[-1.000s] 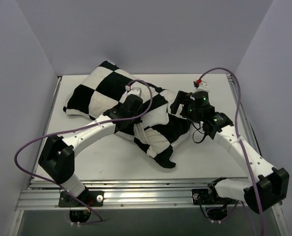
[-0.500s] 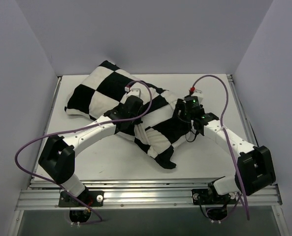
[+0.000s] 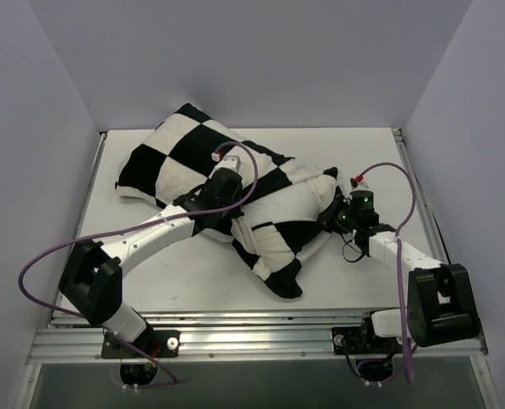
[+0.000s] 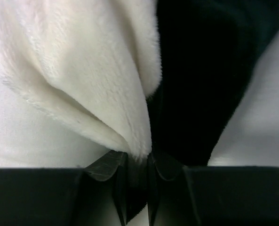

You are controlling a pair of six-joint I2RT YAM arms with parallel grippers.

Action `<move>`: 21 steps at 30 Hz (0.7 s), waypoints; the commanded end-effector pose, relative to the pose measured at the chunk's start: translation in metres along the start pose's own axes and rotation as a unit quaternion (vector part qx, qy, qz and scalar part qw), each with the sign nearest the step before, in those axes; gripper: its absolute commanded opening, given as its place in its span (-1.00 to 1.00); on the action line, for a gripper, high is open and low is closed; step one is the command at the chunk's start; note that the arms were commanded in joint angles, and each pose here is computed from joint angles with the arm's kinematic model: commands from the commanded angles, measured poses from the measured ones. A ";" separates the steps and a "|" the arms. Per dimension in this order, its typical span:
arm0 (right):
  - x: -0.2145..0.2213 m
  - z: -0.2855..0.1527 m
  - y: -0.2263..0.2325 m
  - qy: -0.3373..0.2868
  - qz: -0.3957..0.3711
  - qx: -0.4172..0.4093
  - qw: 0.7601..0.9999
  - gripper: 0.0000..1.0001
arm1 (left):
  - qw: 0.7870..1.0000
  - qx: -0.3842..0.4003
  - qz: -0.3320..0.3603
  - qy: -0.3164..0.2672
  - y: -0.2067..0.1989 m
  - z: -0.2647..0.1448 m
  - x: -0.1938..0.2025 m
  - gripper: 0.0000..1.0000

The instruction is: Remove the pillowcase from the pillow

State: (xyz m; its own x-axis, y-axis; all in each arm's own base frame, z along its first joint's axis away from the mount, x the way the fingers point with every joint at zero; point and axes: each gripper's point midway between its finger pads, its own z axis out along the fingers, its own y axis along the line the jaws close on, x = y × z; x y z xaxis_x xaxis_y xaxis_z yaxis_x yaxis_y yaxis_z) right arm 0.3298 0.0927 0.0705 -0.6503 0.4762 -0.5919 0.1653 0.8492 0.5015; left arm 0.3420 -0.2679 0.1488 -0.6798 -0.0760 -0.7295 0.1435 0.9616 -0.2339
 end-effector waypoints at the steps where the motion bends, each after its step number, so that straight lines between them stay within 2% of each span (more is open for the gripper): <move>1: 0.013 0.004 0.033 0.031 -0.011 -0.126 0.992 -0.78 | 0.998 -0.015 0.053 0.035 0.021 -0.016 0.019 -0.72; 2: 0.003 0.002 0.048 0.011 -0.019 -0.163 0.986 -0.82 | 0.998 -0.002 0.062 0.027 0.014 -0.020 0.016 -0.71; 5: -0.002 -0.011 0.080 0.002 -0.044 -0.245 0.968 -0.90 | 0.993 0.046 0.107 -0.020 -0.012 -0.044 -0.002 -0.57; 8: -0.006 -0.023 0.103 -0.009 -0.064 -0.292 0.954 -0.99 | 0.983 0.089 0.138 -0.076 -0.040 -0.073 -0.028 -0.17; 9: -0.007 -0.028 0.112 -0.014 -0.067 -0.305 0.950 -1.00 | 0.979 0.098 0.150 -0.093 -0.046 -0.082 -0.038 0.03; 13: -0.001 -0.040 0.131 -0.016 -0.082 -0.336 0.938 -1.00 | 0.966 0.129 0.180 -0.135 -0.079 -0.111 -0.064 0.39; 17: 0.001 -0.049 0.144 -0.023 -0.097 -0.350 0.931 -1.00 | 0.954 0.147 0.206 -0.159 -0.113 -0.123 -0.078 0.47; 20: 0.002 -0.051 0.148 -0.025 -0.099 -0.354 0.930 -1.00 | 0.953 0.144 0.222 -0.149 -0.130 -0.108 -0.078 0.47; 21: 0.002 -0.052 0.148 -0.024 -0.099 -0.354 0.930 -1.00 | 0.954 0.133 0.235 -0.127 -0.132 -0.091 -0.067 0.47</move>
State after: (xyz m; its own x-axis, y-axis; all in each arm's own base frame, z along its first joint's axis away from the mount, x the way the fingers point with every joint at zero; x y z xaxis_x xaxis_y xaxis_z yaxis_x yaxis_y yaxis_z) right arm 0.3150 0.1983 0.1413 -0.6532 0.3455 -0.6737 -0.3815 0.6184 0.6870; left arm 0.2879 -0.3538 0.3053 -0.3092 0.1704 -0.9356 0.5939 0.8030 -0.0500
